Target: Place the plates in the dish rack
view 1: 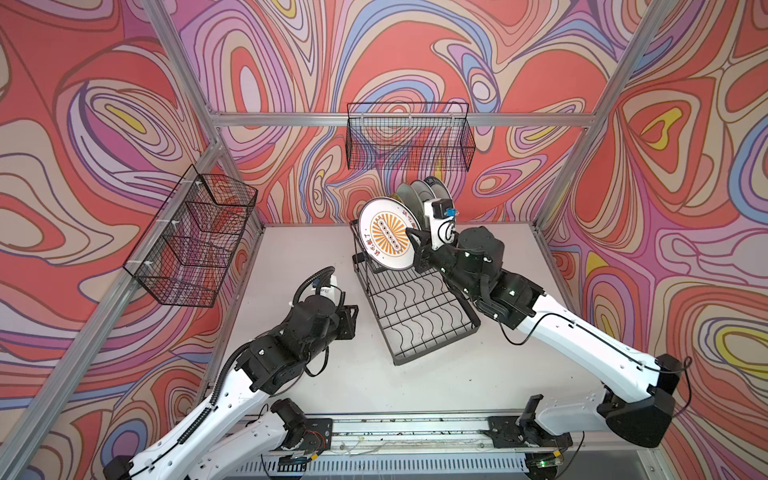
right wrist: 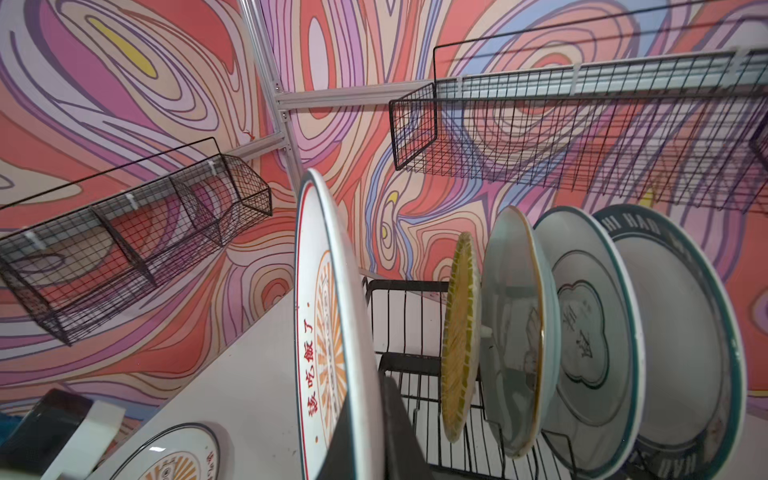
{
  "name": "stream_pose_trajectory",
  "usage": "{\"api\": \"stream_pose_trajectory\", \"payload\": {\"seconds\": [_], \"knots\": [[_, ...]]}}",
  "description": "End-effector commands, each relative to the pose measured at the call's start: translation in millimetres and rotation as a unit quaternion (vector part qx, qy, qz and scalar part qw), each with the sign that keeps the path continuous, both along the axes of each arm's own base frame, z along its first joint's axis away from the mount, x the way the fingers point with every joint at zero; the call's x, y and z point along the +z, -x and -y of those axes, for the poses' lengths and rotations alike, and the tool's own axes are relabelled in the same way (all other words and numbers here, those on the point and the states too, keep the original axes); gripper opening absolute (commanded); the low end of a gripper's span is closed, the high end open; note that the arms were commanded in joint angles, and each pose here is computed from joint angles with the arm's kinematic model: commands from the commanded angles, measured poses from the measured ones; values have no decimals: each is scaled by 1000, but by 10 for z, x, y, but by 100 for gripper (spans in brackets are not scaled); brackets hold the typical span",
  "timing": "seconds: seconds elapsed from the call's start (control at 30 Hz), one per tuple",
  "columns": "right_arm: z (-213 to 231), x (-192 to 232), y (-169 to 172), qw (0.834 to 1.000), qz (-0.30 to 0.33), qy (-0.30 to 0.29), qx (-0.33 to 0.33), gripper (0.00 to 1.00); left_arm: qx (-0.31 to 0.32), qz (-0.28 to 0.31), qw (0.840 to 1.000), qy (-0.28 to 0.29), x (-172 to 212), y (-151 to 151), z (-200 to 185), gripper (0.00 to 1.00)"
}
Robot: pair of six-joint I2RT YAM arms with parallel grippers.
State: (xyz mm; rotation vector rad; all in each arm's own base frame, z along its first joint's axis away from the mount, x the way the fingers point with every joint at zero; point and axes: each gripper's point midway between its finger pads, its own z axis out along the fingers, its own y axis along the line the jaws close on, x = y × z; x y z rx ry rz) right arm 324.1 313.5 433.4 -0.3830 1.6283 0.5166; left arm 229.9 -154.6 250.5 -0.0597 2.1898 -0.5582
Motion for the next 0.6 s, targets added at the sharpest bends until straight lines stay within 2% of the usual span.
{"api": "stream_pose_trajectory", "payload": {"seconds": [0.0, 0.23, 0.57], "knots": [[94, 302, -62, 994, 56, 13, -93, 0, 18, 1, 999, -38, -42, -8, -103, 37], [-35, 337, -179, 981, 77, 59, -168, 0, 15, 3, 999, -29, -68, 25, -93, 37], [-184, 198, -327, 965, 91, 125, -212, 0, 16, 9, 999, -26, -68, 60, -134, 37]]}}
